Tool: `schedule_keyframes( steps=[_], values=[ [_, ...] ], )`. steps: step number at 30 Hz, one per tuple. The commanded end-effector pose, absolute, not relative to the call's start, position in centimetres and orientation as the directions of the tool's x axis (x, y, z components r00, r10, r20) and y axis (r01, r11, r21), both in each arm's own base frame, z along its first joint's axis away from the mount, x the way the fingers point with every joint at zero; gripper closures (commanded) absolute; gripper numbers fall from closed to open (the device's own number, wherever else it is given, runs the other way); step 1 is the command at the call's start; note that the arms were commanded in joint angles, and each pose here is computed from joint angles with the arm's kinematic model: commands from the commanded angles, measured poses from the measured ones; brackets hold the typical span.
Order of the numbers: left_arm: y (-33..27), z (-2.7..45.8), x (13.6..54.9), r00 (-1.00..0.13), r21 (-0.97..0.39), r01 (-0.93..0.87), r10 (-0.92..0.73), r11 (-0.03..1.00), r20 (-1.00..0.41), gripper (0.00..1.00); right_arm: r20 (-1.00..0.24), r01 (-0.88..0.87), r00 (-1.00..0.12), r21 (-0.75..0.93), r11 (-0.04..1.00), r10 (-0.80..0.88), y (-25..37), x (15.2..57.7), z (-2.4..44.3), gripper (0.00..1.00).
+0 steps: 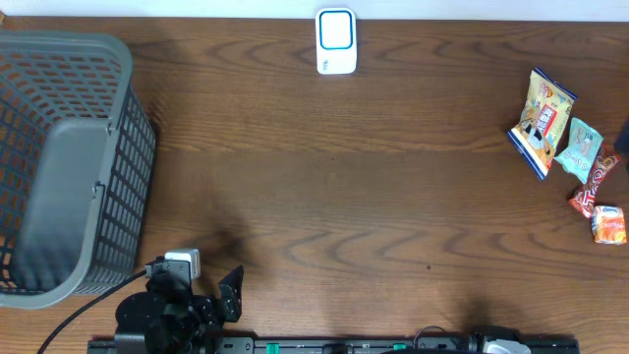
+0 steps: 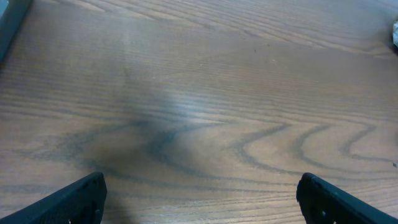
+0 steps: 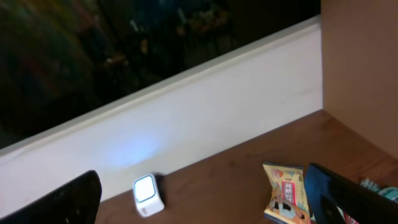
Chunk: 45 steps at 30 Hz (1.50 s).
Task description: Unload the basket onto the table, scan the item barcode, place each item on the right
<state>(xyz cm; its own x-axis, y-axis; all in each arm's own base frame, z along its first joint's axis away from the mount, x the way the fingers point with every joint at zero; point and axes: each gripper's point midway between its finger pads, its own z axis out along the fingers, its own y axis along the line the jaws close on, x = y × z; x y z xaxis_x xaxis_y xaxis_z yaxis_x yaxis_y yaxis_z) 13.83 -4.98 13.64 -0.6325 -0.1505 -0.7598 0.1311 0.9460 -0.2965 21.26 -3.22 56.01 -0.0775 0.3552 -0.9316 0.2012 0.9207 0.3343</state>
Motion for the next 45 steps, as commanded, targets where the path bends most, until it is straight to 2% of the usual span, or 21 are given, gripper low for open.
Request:
schedule_keyframes(
  steps=[1,6,12,19,24,27,36,43,45],
  values=[
    [-5.2,13.9,13.8,-0.626,-0.307,0.139,-0.156,0.942,-0.764,0.02,-0.924,0.163,-0.077,0.359,0.919,0.375,-2.4,20.9,54.4,0.01],
    [-5.2,13.9,13.8,-0.626,-0.307,0.139,-0.156,0.942,-0.764,0.02,-0.944,0.012,-0.050,0.326,0.945,0.327,0.0,20.3,50.9,0.01],
    [-5.2,13.9,13.8,-0.626,-0.307,0.139,-0.156,0.942,-0.764,0.02,-0.945,-0.028,0.010,0.325,0.945,0.326,0.4,19.4,45.1,0.01],
    [-5.2,13.9,13.8,-0.626,-0.307,0.139,-0.156,0.942,-0.764,0.02,-0.932,-0.085,0.193,0.294,0.952,0.306,0.4,17.9,39.6,0.01],
    [-5.2,13.9,13.8,-0.626,-0.307,0.139,-0.156,0.942,-0.764,0.02,-0.930,-0.092,0.279,0.223,0.970,0.240,0.4,18.7,35.7,0.01],
    [-5.2,13.9,13.8,-0.626,-0.307,0.139,-0.156,0.942,-0.764,0.02,-0.935,-0.086,0.260,0.226,0.970,0.241,0.4,19.9,32.8,0.01],
    [-5.2,13.9,13.8,-0.626,-0.307,0.139,-0.156,0.942,-0.764,0.02,-0.982,-0.035,0.081,0.170,0.985,0.172,0.3,23.9,22.0,0.01],
    [-5.2,13.9,13.8,-0.626,-0.307,0.139,-0.156,0.942,-0.764,0.02,-0.987,-0.019,-0.004,0.162,0.987,0.162,0.3,24.7,17.4,0.01],
    [-5.2,13.9,13.8,-0.626,-0.307,0.139,-0.156,0.942,-0.764,0.02,-0.985,-0.003,-0.061,0.163,0.987,0.162,0.2,24.6,16.0,0.01]
  ],
)
